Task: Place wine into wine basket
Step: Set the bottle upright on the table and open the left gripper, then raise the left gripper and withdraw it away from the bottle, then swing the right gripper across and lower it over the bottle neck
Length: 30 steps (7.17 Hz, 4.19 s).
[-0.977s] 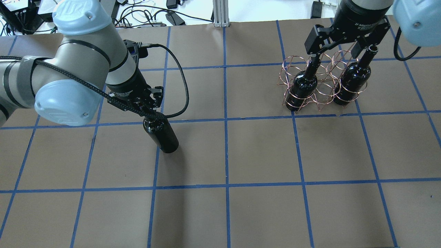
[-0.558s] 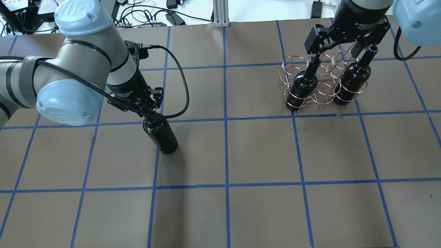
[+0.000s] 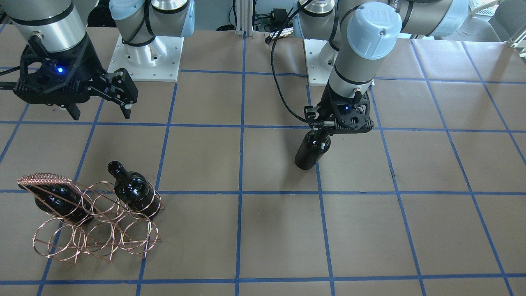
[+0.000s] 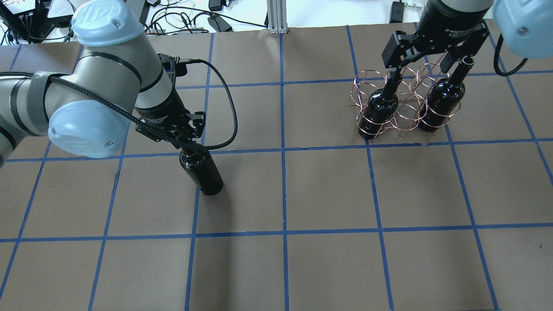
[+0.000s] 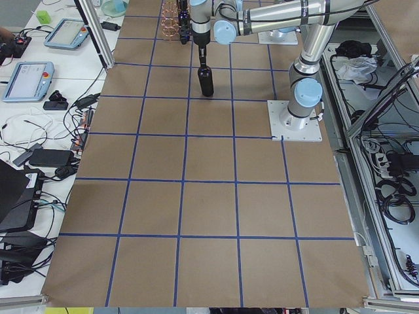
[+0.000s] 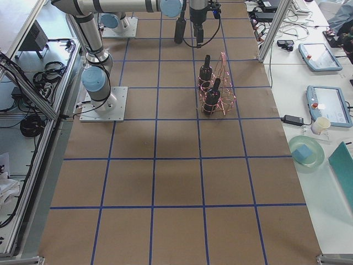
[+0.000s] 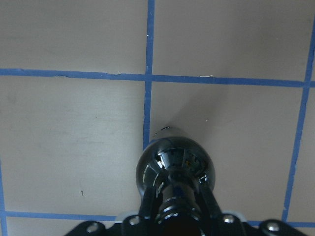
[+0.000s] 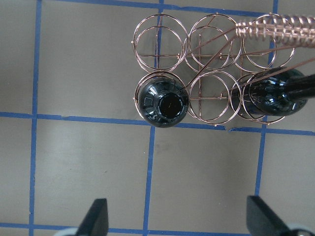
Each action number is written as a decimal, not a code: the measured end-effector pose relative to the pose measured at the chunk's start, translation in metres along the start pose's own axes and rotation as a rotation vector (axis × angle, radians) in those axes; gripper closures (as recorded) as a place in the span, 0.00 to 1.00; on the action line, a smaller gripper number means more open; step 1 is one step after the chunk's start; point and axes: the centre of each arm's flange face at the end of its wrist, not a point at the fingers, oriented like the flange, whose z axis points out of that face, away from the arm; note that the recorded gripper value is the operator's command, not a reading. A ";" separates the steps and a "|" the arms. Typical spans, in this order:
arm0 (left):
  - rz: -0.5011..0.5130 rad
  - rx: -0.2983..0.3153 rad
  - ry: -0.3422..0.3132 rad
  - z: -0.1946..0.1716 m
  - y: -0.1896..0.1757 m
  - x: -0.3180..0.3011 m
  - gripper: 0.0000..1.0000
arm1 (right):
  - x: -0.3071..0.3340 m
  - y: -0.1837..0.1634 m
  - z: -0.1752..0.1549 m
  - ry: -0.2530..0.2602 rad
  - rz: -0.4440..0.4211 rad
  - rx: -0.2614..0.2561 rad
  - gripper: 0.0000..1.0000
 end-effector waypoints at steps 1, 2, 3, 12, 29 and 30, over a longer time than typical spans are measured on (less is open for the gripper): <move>-0.003 -0.007 -0.001 0.000 0.002 0.000 0.00 | 0.000 0.000 0.000 0.000 0.000 0.000 0.00; -0.004 -0.018 -0.003 -0.003 0.005 0.001 0.00 | 0.000 0.000 0.000 0.000 0.000 0.000 0.00; -0.004 -0.012 -0.002 -0.017 0.007 0.001 0.00 | 0.000 0.000 0.000 0.000 0.000 0.000 0.00; -0.063 0.178 -0.080 -0.147 -0.043 -0.176 0.00 | 0.001 0.010 0.008 -0.028 0.008 -0.095 0.00; -0.011 0.128 -0.077 -0.126 -0.032 -0.221 0.00 | -0.455 0.045 0.078 -0.078 0.258 -0.032 0.00; -0.012 0.128 -0.077 -0.126 -0.032 -0.222 0.00 | -0.457 0.048 0.091 -0.061 0.253 -0.050 0.01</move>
